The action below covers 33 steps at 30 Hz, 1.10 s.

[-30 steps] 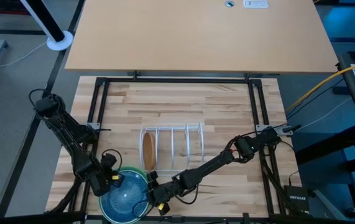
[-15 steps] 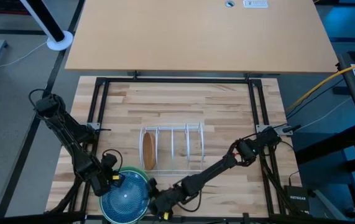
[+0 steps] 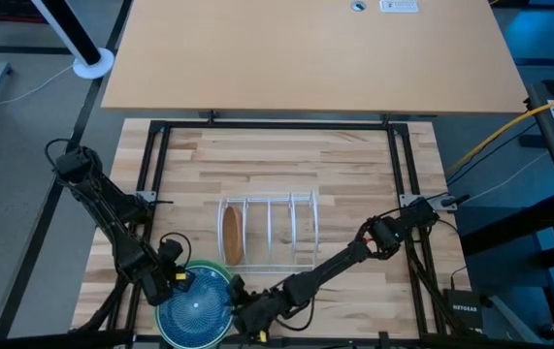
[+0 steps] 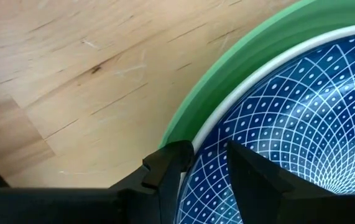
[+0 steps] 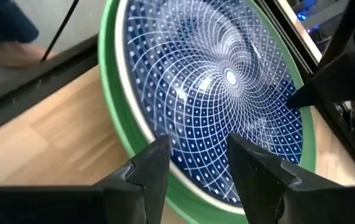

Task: Sort dishes
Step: Put the blue plate into the dish rack

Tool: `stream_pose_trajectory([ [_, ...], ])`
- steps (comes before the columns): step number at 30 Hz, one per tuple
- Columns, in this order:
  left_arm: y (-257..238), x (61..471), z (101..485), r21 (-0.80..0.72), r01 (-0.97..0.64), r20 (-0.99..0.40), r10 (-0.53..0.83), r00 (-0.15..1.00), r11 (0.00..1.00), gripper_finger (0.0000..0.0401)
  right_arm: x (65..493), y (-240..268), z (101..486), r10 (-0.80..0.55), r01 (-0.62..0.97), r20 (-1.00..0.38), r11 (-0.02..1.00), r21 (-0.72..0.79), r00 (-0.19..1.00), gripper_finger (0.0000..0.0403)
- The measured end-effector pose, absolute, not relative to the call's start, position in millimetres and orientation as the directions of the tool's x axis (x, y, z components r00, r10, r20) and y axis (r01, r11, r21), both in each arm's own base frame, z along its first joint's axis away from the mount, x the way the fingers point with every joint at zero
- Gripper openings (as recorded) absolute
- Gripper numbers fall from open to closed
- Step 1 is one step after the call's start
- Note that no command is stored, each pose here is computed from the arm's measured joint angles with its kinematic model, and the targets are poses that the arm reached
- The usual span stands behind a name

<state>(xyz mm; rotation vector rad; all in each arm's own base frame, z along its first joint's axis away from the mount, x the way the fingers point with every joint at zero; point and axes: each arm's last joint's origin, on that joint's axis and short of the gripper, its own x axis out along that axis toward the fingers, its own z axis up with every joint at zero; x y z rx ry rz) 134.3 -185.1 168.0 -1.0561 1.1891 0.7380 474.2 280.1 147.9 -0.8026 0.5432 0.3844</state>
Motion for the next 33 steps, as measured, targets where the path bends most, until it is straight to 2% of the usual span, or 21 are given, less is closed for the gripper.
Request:
stream_pose_trajectory([
  [10, -185.2, 134.4, 168.1, -0.256, -0.897, -0.966, -0.070, 0.248, 0.361, 0.0123, 473.1, 280.9, 147.1, 0.134, -0.565, -0.604, 0.555, -0.611, 0.786, 0.0165],
  [18, -187.4, 135.8, 168.7, -0.277, -0.892, -0.961, -0.093, 0.261, 0.358, 0.0123, 473.4, 280.9, 147.6, 0.127, -0.555, -0.597, 0.556, -0.619, 0.792, 0.0165],
  [25, -187.7, 136.7, 168.9, -0.284, -0.894, -0.959, -0.099, 0.266, 0.346, 0.0123, 472.8, 283.5, 149.1, 0.117, -0.549, -0.582, 0.517, -0.656, 0.805, 0.0165],
  [33, -189.8, 147.6, 171.6, -0.355, -0.881, -0.934, -0.157, 0.321, 0.313, 0.0123, 476.9, 274.7, 148.2, 0.084, -0.537, -0.587, 0.524, -0.661, 0.805, 0.0165],
])
